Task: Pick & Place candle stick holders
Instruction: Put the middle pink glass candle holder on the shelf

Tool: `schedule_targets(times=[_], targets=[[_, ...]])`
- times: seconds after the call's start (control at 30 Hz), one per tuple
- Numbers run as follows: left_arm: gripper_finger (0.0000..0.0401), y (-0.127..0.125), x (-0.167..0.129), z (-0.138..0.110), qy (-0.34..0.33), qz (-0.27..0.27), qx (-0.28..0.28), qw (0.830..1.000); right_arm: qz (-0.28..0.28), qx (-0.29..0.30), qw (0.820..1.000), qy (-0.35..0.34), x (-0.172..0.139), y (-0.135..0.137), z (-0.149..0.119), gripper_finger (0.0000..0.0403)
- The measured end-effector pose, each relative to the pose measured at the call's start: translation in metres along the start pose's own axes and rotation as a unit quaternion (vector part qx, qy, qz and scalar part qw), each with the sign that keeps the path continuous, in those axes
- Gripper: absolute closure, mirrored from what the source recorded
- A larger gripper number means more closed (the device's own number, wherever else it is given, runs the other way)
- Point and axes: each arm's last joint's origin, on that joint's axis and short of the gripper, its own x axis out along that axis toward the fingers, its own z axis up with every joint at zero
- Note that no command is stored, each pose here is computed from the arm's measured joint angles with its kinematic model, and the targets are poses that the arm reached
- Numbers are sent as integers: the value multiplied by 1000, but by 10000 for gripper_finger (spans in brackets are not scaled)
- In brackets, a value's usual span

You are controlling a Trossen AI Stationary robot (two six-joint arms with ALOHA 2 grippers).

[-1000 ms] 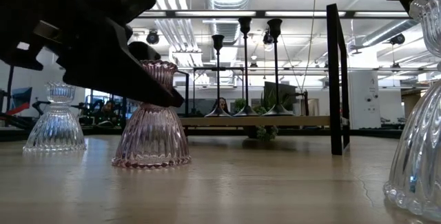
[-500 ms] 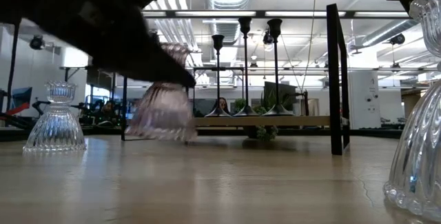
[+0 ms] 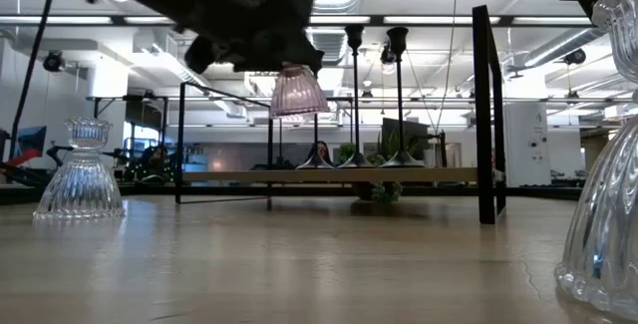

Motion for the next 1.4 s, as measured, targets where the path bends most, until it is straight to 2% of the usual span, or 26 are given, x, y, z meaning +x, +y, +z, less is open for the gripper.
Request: schedule_targets(times=[0.2,0.47,0.63,1.4], targets=[[270,12,28,11,24,55,11,998,0,0,1000,0,0,0,0,394],[270,33,47,8,48,120,-46,991,0,0,1000,0,0,0,0,394],[270,47,59,8,53,151,-52,986,0,0,1000,0,0,0,0,394],[270,85,85,-3,61,230,-84,968,0,0,1000,0,0,0,0,394]])
